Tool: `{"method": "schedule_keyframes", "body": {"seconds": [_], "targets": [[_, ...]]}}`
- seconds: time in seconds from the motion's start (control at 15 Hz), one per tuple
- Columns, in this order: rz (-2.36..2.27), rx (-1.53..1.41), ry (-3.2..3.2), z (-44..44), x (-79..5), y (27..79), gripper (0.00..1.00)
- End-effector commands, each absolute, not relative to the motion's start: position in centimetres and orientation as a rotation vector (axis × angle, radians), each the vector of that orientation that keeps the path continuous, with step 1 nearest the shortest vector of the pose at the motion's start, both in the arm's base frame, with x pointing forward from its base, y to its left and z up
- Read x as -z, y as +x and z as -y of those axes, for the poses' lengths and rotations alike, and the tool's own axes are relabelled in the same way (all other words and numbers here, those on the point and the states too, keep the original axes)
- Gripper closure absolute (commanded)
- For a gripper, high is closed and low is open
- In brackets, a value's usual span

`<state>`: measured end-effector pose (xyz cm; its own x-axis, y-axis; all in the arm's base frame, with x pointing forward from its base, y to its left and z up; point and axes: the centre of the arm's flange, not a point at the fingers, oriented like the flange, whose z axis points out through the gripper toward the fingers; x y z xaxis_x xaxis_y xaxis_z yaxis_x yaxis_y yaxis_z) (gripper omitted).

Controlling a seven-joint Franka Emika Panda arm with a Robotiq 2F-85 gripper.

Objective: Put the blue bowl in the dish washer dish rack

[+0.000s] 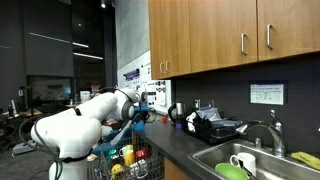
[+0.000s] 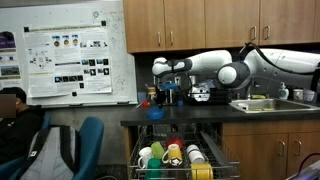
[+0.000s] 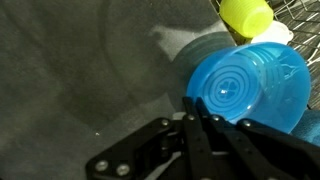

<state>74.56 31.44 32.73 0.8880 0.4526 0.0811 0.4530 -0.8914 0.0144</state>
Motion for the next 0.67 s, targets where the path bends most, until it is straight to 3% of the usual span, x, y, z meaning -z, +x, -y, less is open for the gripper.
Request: {"method": "schedule_keyframes", "body": {"seconds": [0.0, 0.6], "targets": [[0.756, 0.118, -3.056, -30.9, -33.6, 73.7, 0.99], [0.748, 0.074, -3.065, -31.3, -33.5, 70.1, 0.99]]}}
